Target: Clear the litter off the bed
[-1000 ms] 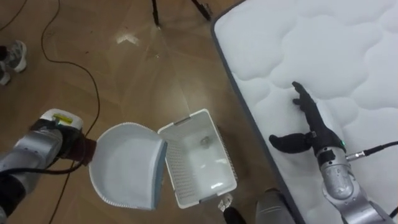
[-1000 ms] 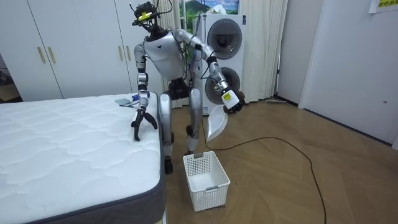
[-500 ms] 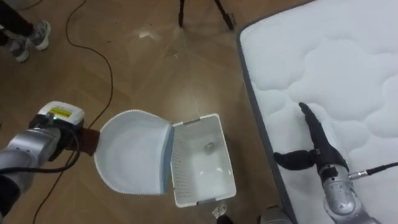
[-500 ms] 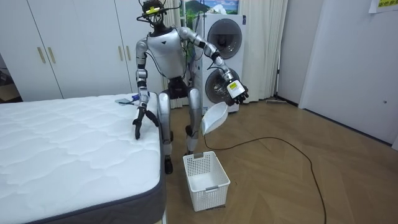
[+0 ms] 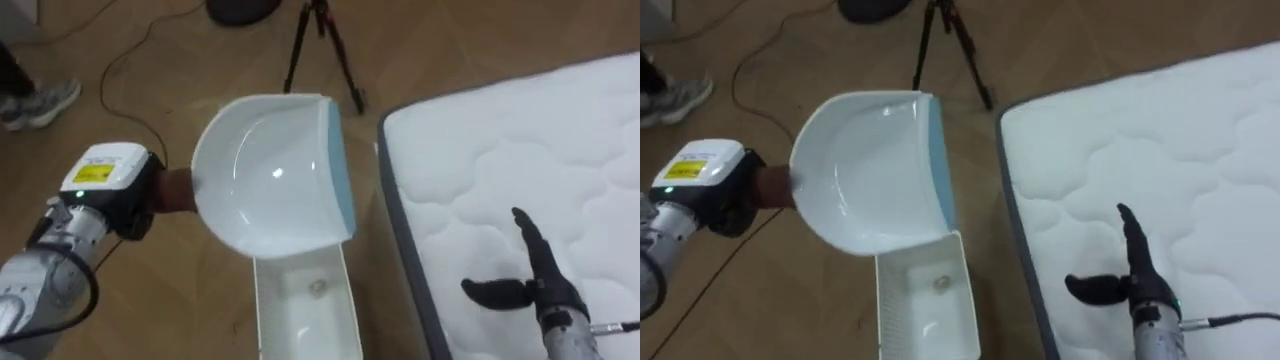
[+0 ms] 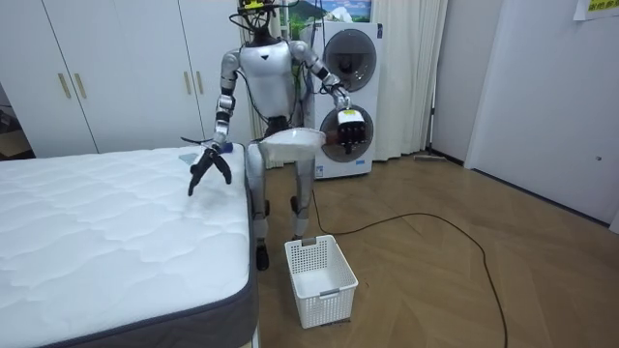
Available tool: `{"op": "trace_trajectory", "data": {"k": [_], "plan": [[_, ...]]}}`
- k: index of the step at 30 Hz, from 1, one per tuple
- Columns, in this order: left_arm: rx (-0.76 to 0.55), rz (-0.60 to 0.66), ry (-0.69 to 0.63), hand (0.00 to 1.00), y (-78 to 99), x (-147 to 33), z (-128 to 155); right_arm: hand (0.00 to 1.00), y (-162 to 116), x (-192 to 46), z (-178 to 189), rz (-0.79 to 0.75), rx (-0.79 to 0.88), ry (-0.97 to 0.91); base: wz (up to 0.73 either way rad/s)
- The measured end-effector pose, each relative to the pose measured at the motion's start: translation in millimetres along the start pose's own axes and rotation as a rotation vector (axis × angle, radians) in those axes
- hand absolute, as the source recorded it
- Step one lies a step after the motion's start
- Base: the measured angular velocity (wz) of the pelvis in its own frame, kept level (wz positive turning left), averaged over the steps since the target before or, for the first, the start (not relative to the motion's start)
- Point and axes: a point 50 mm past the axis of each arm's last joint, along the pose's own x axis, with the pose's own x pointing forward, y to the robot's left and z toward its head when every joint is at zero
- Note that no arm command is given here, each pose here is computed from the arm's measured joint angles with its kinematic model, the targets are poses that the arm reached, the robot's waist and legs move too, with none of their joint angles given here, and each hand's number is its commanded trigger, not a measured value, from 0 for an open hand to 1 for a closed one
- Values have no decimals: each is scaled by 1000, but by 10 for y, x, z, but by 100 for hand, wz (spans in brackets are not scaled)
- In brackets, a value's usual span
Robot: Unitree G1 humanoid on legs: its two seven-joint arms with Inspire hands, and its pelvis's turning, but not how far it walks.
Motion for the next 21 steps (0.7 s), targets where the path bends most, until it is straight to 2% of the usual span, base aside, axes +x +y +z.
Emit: {"op": "trace_trajectory", "data": {"k": [4,6,8,10,14,17,19,21], "plan": [[-68,36,-26,100,-2,-65,76,0,32,-118,-28,-9,42,16,-74],[-131,69,-5,100,-26,-192,29,0,49,-134,-3,2,47,9,-152],[-170,105,20,100,-28,-243,3,0,62,-118,44,-1,60,0,-178],[-219,117,22,100,-45,-235,36,0,51,-120,38,-13,72,6,-132],[-413,195,3,100,-47,-220,173,0,55,-109,57,-41,93,4,-107],[-568,226,24,100,-102,-245,216,0,186,-107,109,19,91,-13,-181],[-600,229,48,100,-137,-271,197,0,273,-89,190,64,90,-42,-189],[-616,237,38,100,-125,-241,234,0,290,-70,235,86,85,-57,-100]]}}
